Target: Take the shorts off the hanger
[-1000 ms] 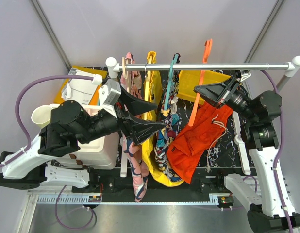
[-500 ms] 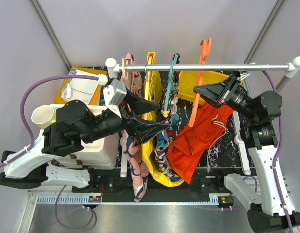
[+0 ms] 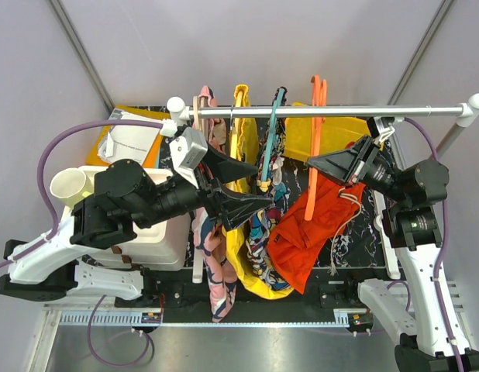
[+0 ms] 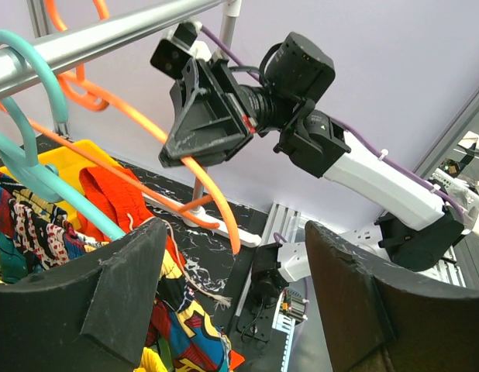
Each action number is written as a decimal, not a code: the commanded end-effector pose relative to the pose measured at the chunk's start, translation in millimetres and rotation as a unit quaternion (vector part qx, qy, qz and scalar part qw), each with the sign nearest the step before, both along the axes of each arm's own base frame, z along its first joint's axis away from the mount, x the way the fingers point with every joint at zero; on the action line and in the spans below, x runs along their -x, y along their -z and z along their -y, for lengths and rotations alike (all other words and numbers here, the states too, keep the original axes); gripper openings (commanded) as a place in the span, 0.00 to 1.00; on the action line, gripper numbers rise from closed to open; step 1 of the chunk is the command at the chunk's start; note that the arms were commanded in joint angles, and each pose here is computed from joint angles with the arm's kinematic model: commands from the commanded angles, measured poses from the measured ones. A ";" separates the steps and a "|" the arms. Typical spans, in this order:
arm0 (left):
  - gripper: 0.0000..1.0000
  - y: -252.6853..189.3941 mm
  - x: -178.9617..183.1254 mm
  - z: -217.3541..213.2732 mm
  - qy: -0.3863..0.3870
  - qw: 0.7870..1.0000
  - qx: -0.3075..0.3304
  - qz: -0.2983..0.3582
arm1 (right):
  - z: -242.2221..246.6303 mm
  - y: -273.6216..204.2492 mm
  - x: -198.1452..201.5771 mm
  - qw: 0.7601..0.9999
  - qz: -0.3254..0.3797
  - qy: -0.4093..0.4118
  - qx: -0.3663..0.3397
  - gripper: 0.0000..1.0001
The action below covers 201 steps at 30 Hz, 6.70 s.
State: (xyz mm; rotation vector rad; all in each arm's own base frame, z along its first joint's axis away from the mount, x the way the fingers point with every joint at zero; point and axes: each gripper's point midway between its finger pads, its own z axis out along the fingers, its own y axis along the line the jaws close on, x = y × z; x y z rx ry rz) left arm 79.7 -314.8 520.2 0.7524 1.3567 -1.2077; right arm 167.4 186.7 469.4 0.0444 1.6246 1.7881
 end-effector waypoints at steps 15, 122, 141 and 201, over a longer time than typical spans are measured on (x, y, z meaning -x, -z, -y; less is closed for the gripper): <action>0.78 -16.0 -4.8 14.9 -0.006 1.000 0.020 0.005 | -1.6 -35.5 18.2 0.997 0.038 -0.045 -0.054 0.00; 0.82 -2.7 -1.6 -7.4 -0.012 1.000 0.012 -0.012 | 97.9 331.8 -46.1 0.773 -0.403 0.413 0.263 1.00; 0.82 -1.8 1.9 -19.7 -0.010 1.000 0.012 -0.017 | 106.3 432.5 -57.4 0.705 -0.465 0.446 0.296 1.00; 0.88 -6.6 -53.8 -107.4 -0.216 0.975 -0.040 0.041 | 127.4 2.7 -229.4 0.673 0.265 0.631 0.281 0.00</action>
